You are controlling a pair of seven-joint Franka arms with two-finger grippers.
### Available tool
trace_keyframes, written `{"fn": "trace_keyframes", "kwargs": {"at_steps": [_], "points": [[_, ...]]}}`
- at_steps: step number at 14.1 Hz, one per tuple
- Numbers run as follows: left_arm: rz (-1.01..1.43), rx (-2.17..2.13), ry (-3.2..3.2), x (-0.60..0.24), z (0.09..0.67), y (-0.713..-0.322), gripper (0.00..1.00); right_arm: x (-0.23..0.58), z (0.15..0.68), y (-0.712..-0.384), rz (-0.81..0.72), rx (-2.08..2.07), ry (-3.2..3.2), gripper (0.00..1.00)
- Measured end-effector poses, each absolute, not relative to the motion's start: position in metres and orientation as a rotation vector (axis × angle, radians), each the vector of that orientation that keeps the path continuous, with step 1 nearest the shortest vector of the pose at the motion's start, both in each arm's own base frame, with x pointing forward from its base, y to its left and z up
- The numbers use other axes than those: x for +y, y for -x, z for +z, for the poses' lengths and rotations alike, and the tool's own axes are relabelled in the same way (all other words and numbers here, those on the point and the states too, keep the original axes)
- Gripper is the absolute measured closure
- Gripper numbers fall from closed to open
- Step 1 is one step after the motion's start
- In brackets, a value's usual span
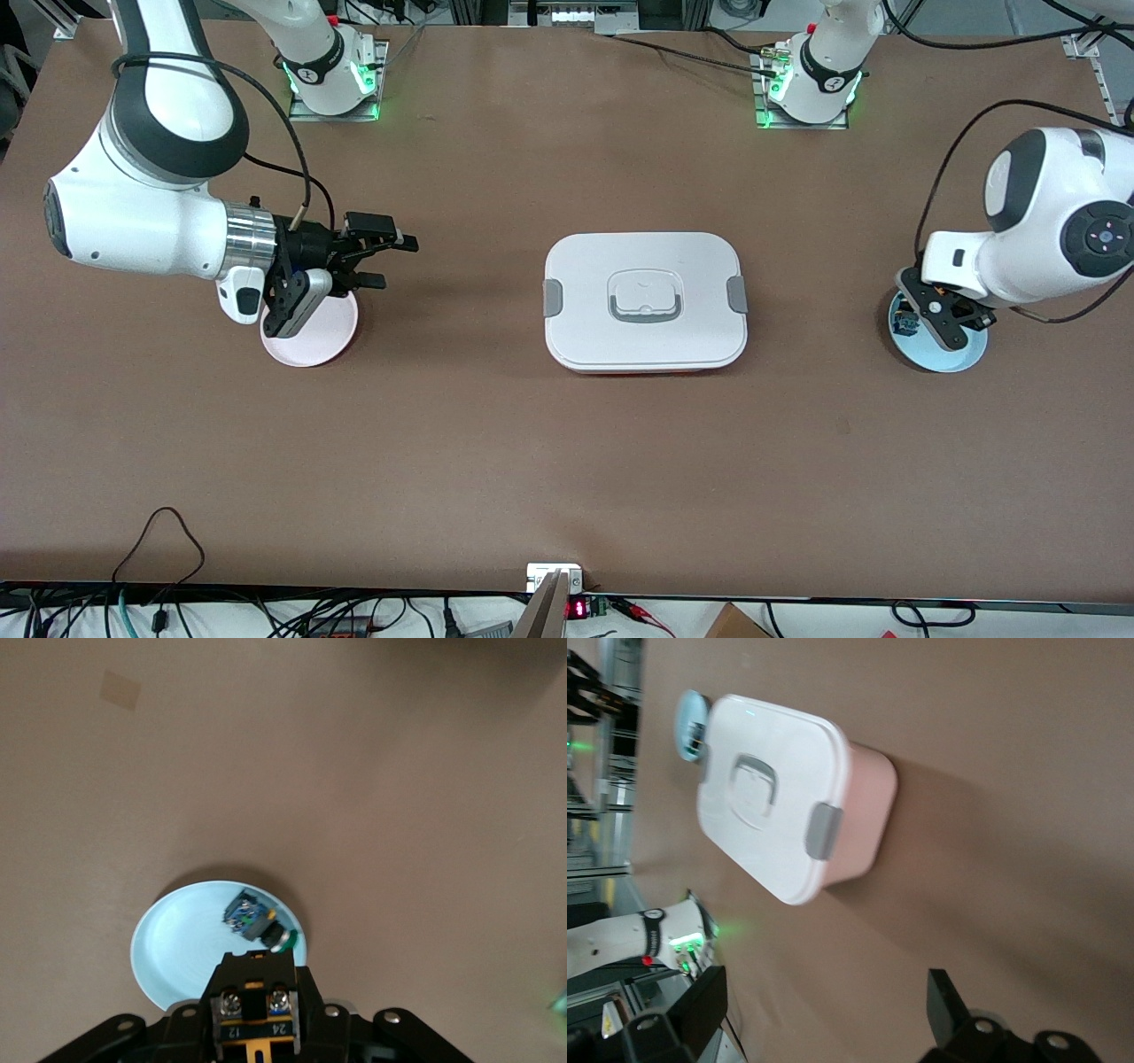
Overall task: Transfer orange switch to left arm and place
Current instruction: 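Lower the orange switch onto the blue plate with the left gripper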
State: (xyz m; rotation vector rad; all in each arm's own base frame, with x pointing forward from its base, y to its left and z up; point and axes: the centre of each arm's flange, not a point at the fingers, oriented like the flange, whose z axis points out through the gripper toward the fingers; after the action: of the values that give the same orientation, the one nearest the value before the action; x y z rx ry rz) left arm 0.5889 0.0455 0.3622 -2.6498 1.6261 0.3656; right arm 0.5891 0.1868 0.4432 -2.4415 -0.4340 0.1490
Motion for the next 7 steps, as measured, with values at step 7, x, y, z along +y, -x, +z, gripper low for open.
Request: {"fn": "trace_keyframes", "kwargs": {"at_steps": [7], "points": [[0.264, 1.963, 2.346, 0.147, 0.265, -0.579, 0.67, 0.142, 0.427, -0.583, 0.375, -0.541, 2.964, 0.0]]}}
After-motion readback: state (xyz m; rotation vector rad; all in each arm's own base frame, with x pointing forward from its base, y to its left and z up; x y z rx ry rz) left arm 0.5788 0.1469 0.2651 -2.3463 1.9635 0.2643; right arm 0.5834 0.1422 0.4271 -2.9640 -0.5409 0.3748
